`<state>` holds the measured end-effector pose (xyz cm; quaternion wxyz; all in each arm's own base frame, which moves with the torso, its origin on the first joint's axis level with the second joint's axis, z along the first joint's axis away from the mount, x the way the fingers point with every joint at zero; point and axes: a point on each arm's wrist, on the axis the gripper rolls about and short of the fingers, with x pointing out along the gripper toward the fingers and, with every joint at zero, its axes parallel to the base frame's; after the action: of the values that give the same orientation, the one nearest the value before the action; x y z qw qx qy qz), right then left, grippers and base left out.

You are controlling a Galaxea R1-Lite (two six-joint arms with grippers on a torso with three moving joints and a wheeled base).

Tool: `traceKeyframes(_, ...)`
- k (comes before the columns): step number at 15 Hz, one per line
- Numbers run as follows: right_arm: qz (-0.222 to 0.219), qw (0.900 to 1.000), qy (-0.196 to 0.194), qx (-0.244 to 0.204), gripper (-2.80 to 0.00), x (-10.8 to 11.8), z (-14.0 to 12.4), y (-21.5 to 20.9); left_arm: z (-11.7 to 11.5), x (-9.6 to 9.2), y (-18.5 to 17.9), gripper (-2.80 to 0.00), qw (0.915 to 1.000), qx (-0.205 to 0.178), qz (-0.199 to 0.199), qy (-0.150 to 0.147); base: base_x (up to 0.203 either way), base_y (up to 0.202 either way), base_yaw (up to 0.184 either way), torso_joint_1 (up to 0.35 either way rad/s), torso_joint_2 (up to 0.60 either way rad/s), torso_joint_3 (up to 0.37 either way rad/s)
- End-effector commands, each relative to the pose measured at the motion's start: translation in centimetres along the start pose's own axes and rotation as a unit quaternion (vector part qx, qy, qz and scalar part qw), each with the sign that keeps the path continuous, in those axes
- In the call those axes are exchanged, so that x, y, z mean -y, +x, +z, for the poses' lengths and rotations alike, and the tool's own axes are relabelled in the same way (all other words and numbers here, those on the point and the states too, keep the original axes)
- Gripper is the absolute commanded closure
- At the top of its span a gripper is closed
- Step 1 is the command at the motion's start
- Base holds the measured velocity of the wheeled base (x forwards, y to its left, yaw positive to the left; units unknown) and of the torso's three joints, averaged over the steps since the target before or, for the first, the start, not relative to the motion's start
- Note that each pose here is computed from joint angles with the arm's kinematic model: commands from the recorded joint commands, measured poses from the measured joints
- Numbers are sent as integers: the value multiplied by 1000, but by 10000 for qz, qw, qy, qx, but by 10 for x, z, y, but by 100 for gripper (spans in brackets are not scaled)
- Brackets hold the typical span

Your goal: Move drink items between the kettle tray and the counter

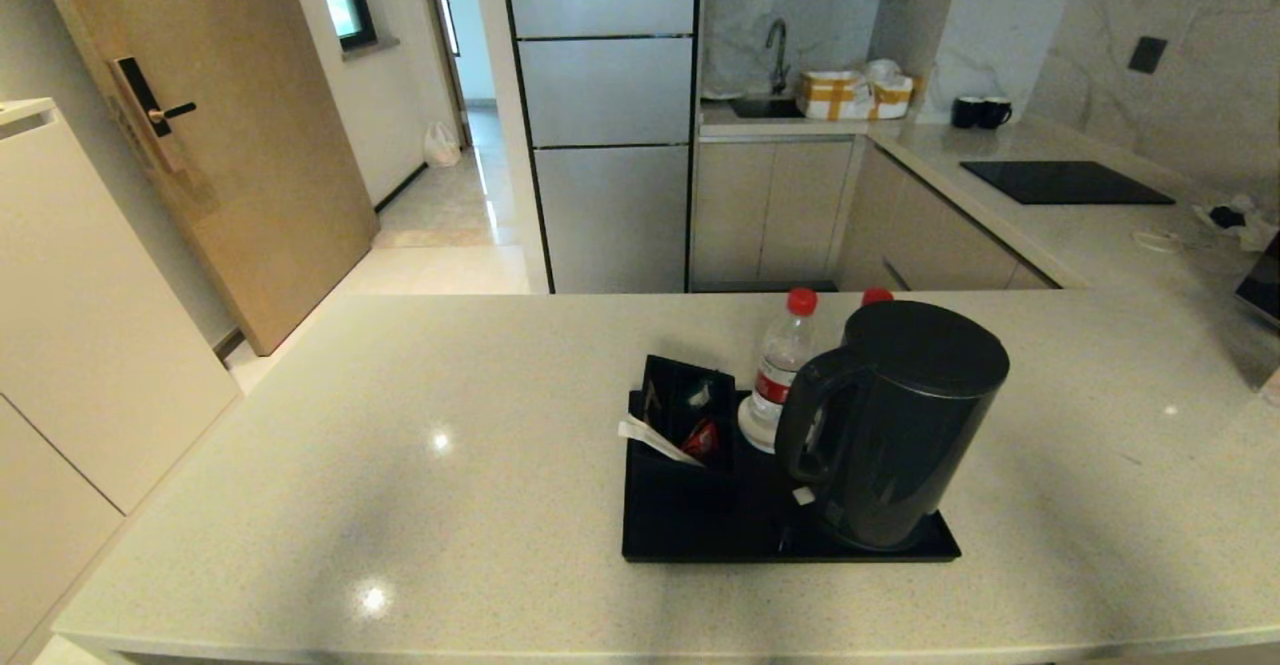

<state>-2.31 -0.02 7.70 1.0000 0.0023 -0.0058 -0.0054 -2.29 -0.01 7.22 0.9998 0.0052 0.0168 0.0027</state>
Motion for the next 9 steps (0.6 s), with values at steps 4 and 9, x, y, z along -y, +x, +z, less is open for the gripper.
traceKeyframes(4,16,10000,15,-74,0,0,-2,0,0,0,0,0,10000,3,3,1,0,0,0,0,0,0)
traceKeyframes(9,23,10000,15,-74,0,0,-2,0,0,0,0,0,10000,5,3,1,0,0,0,0,0,0)
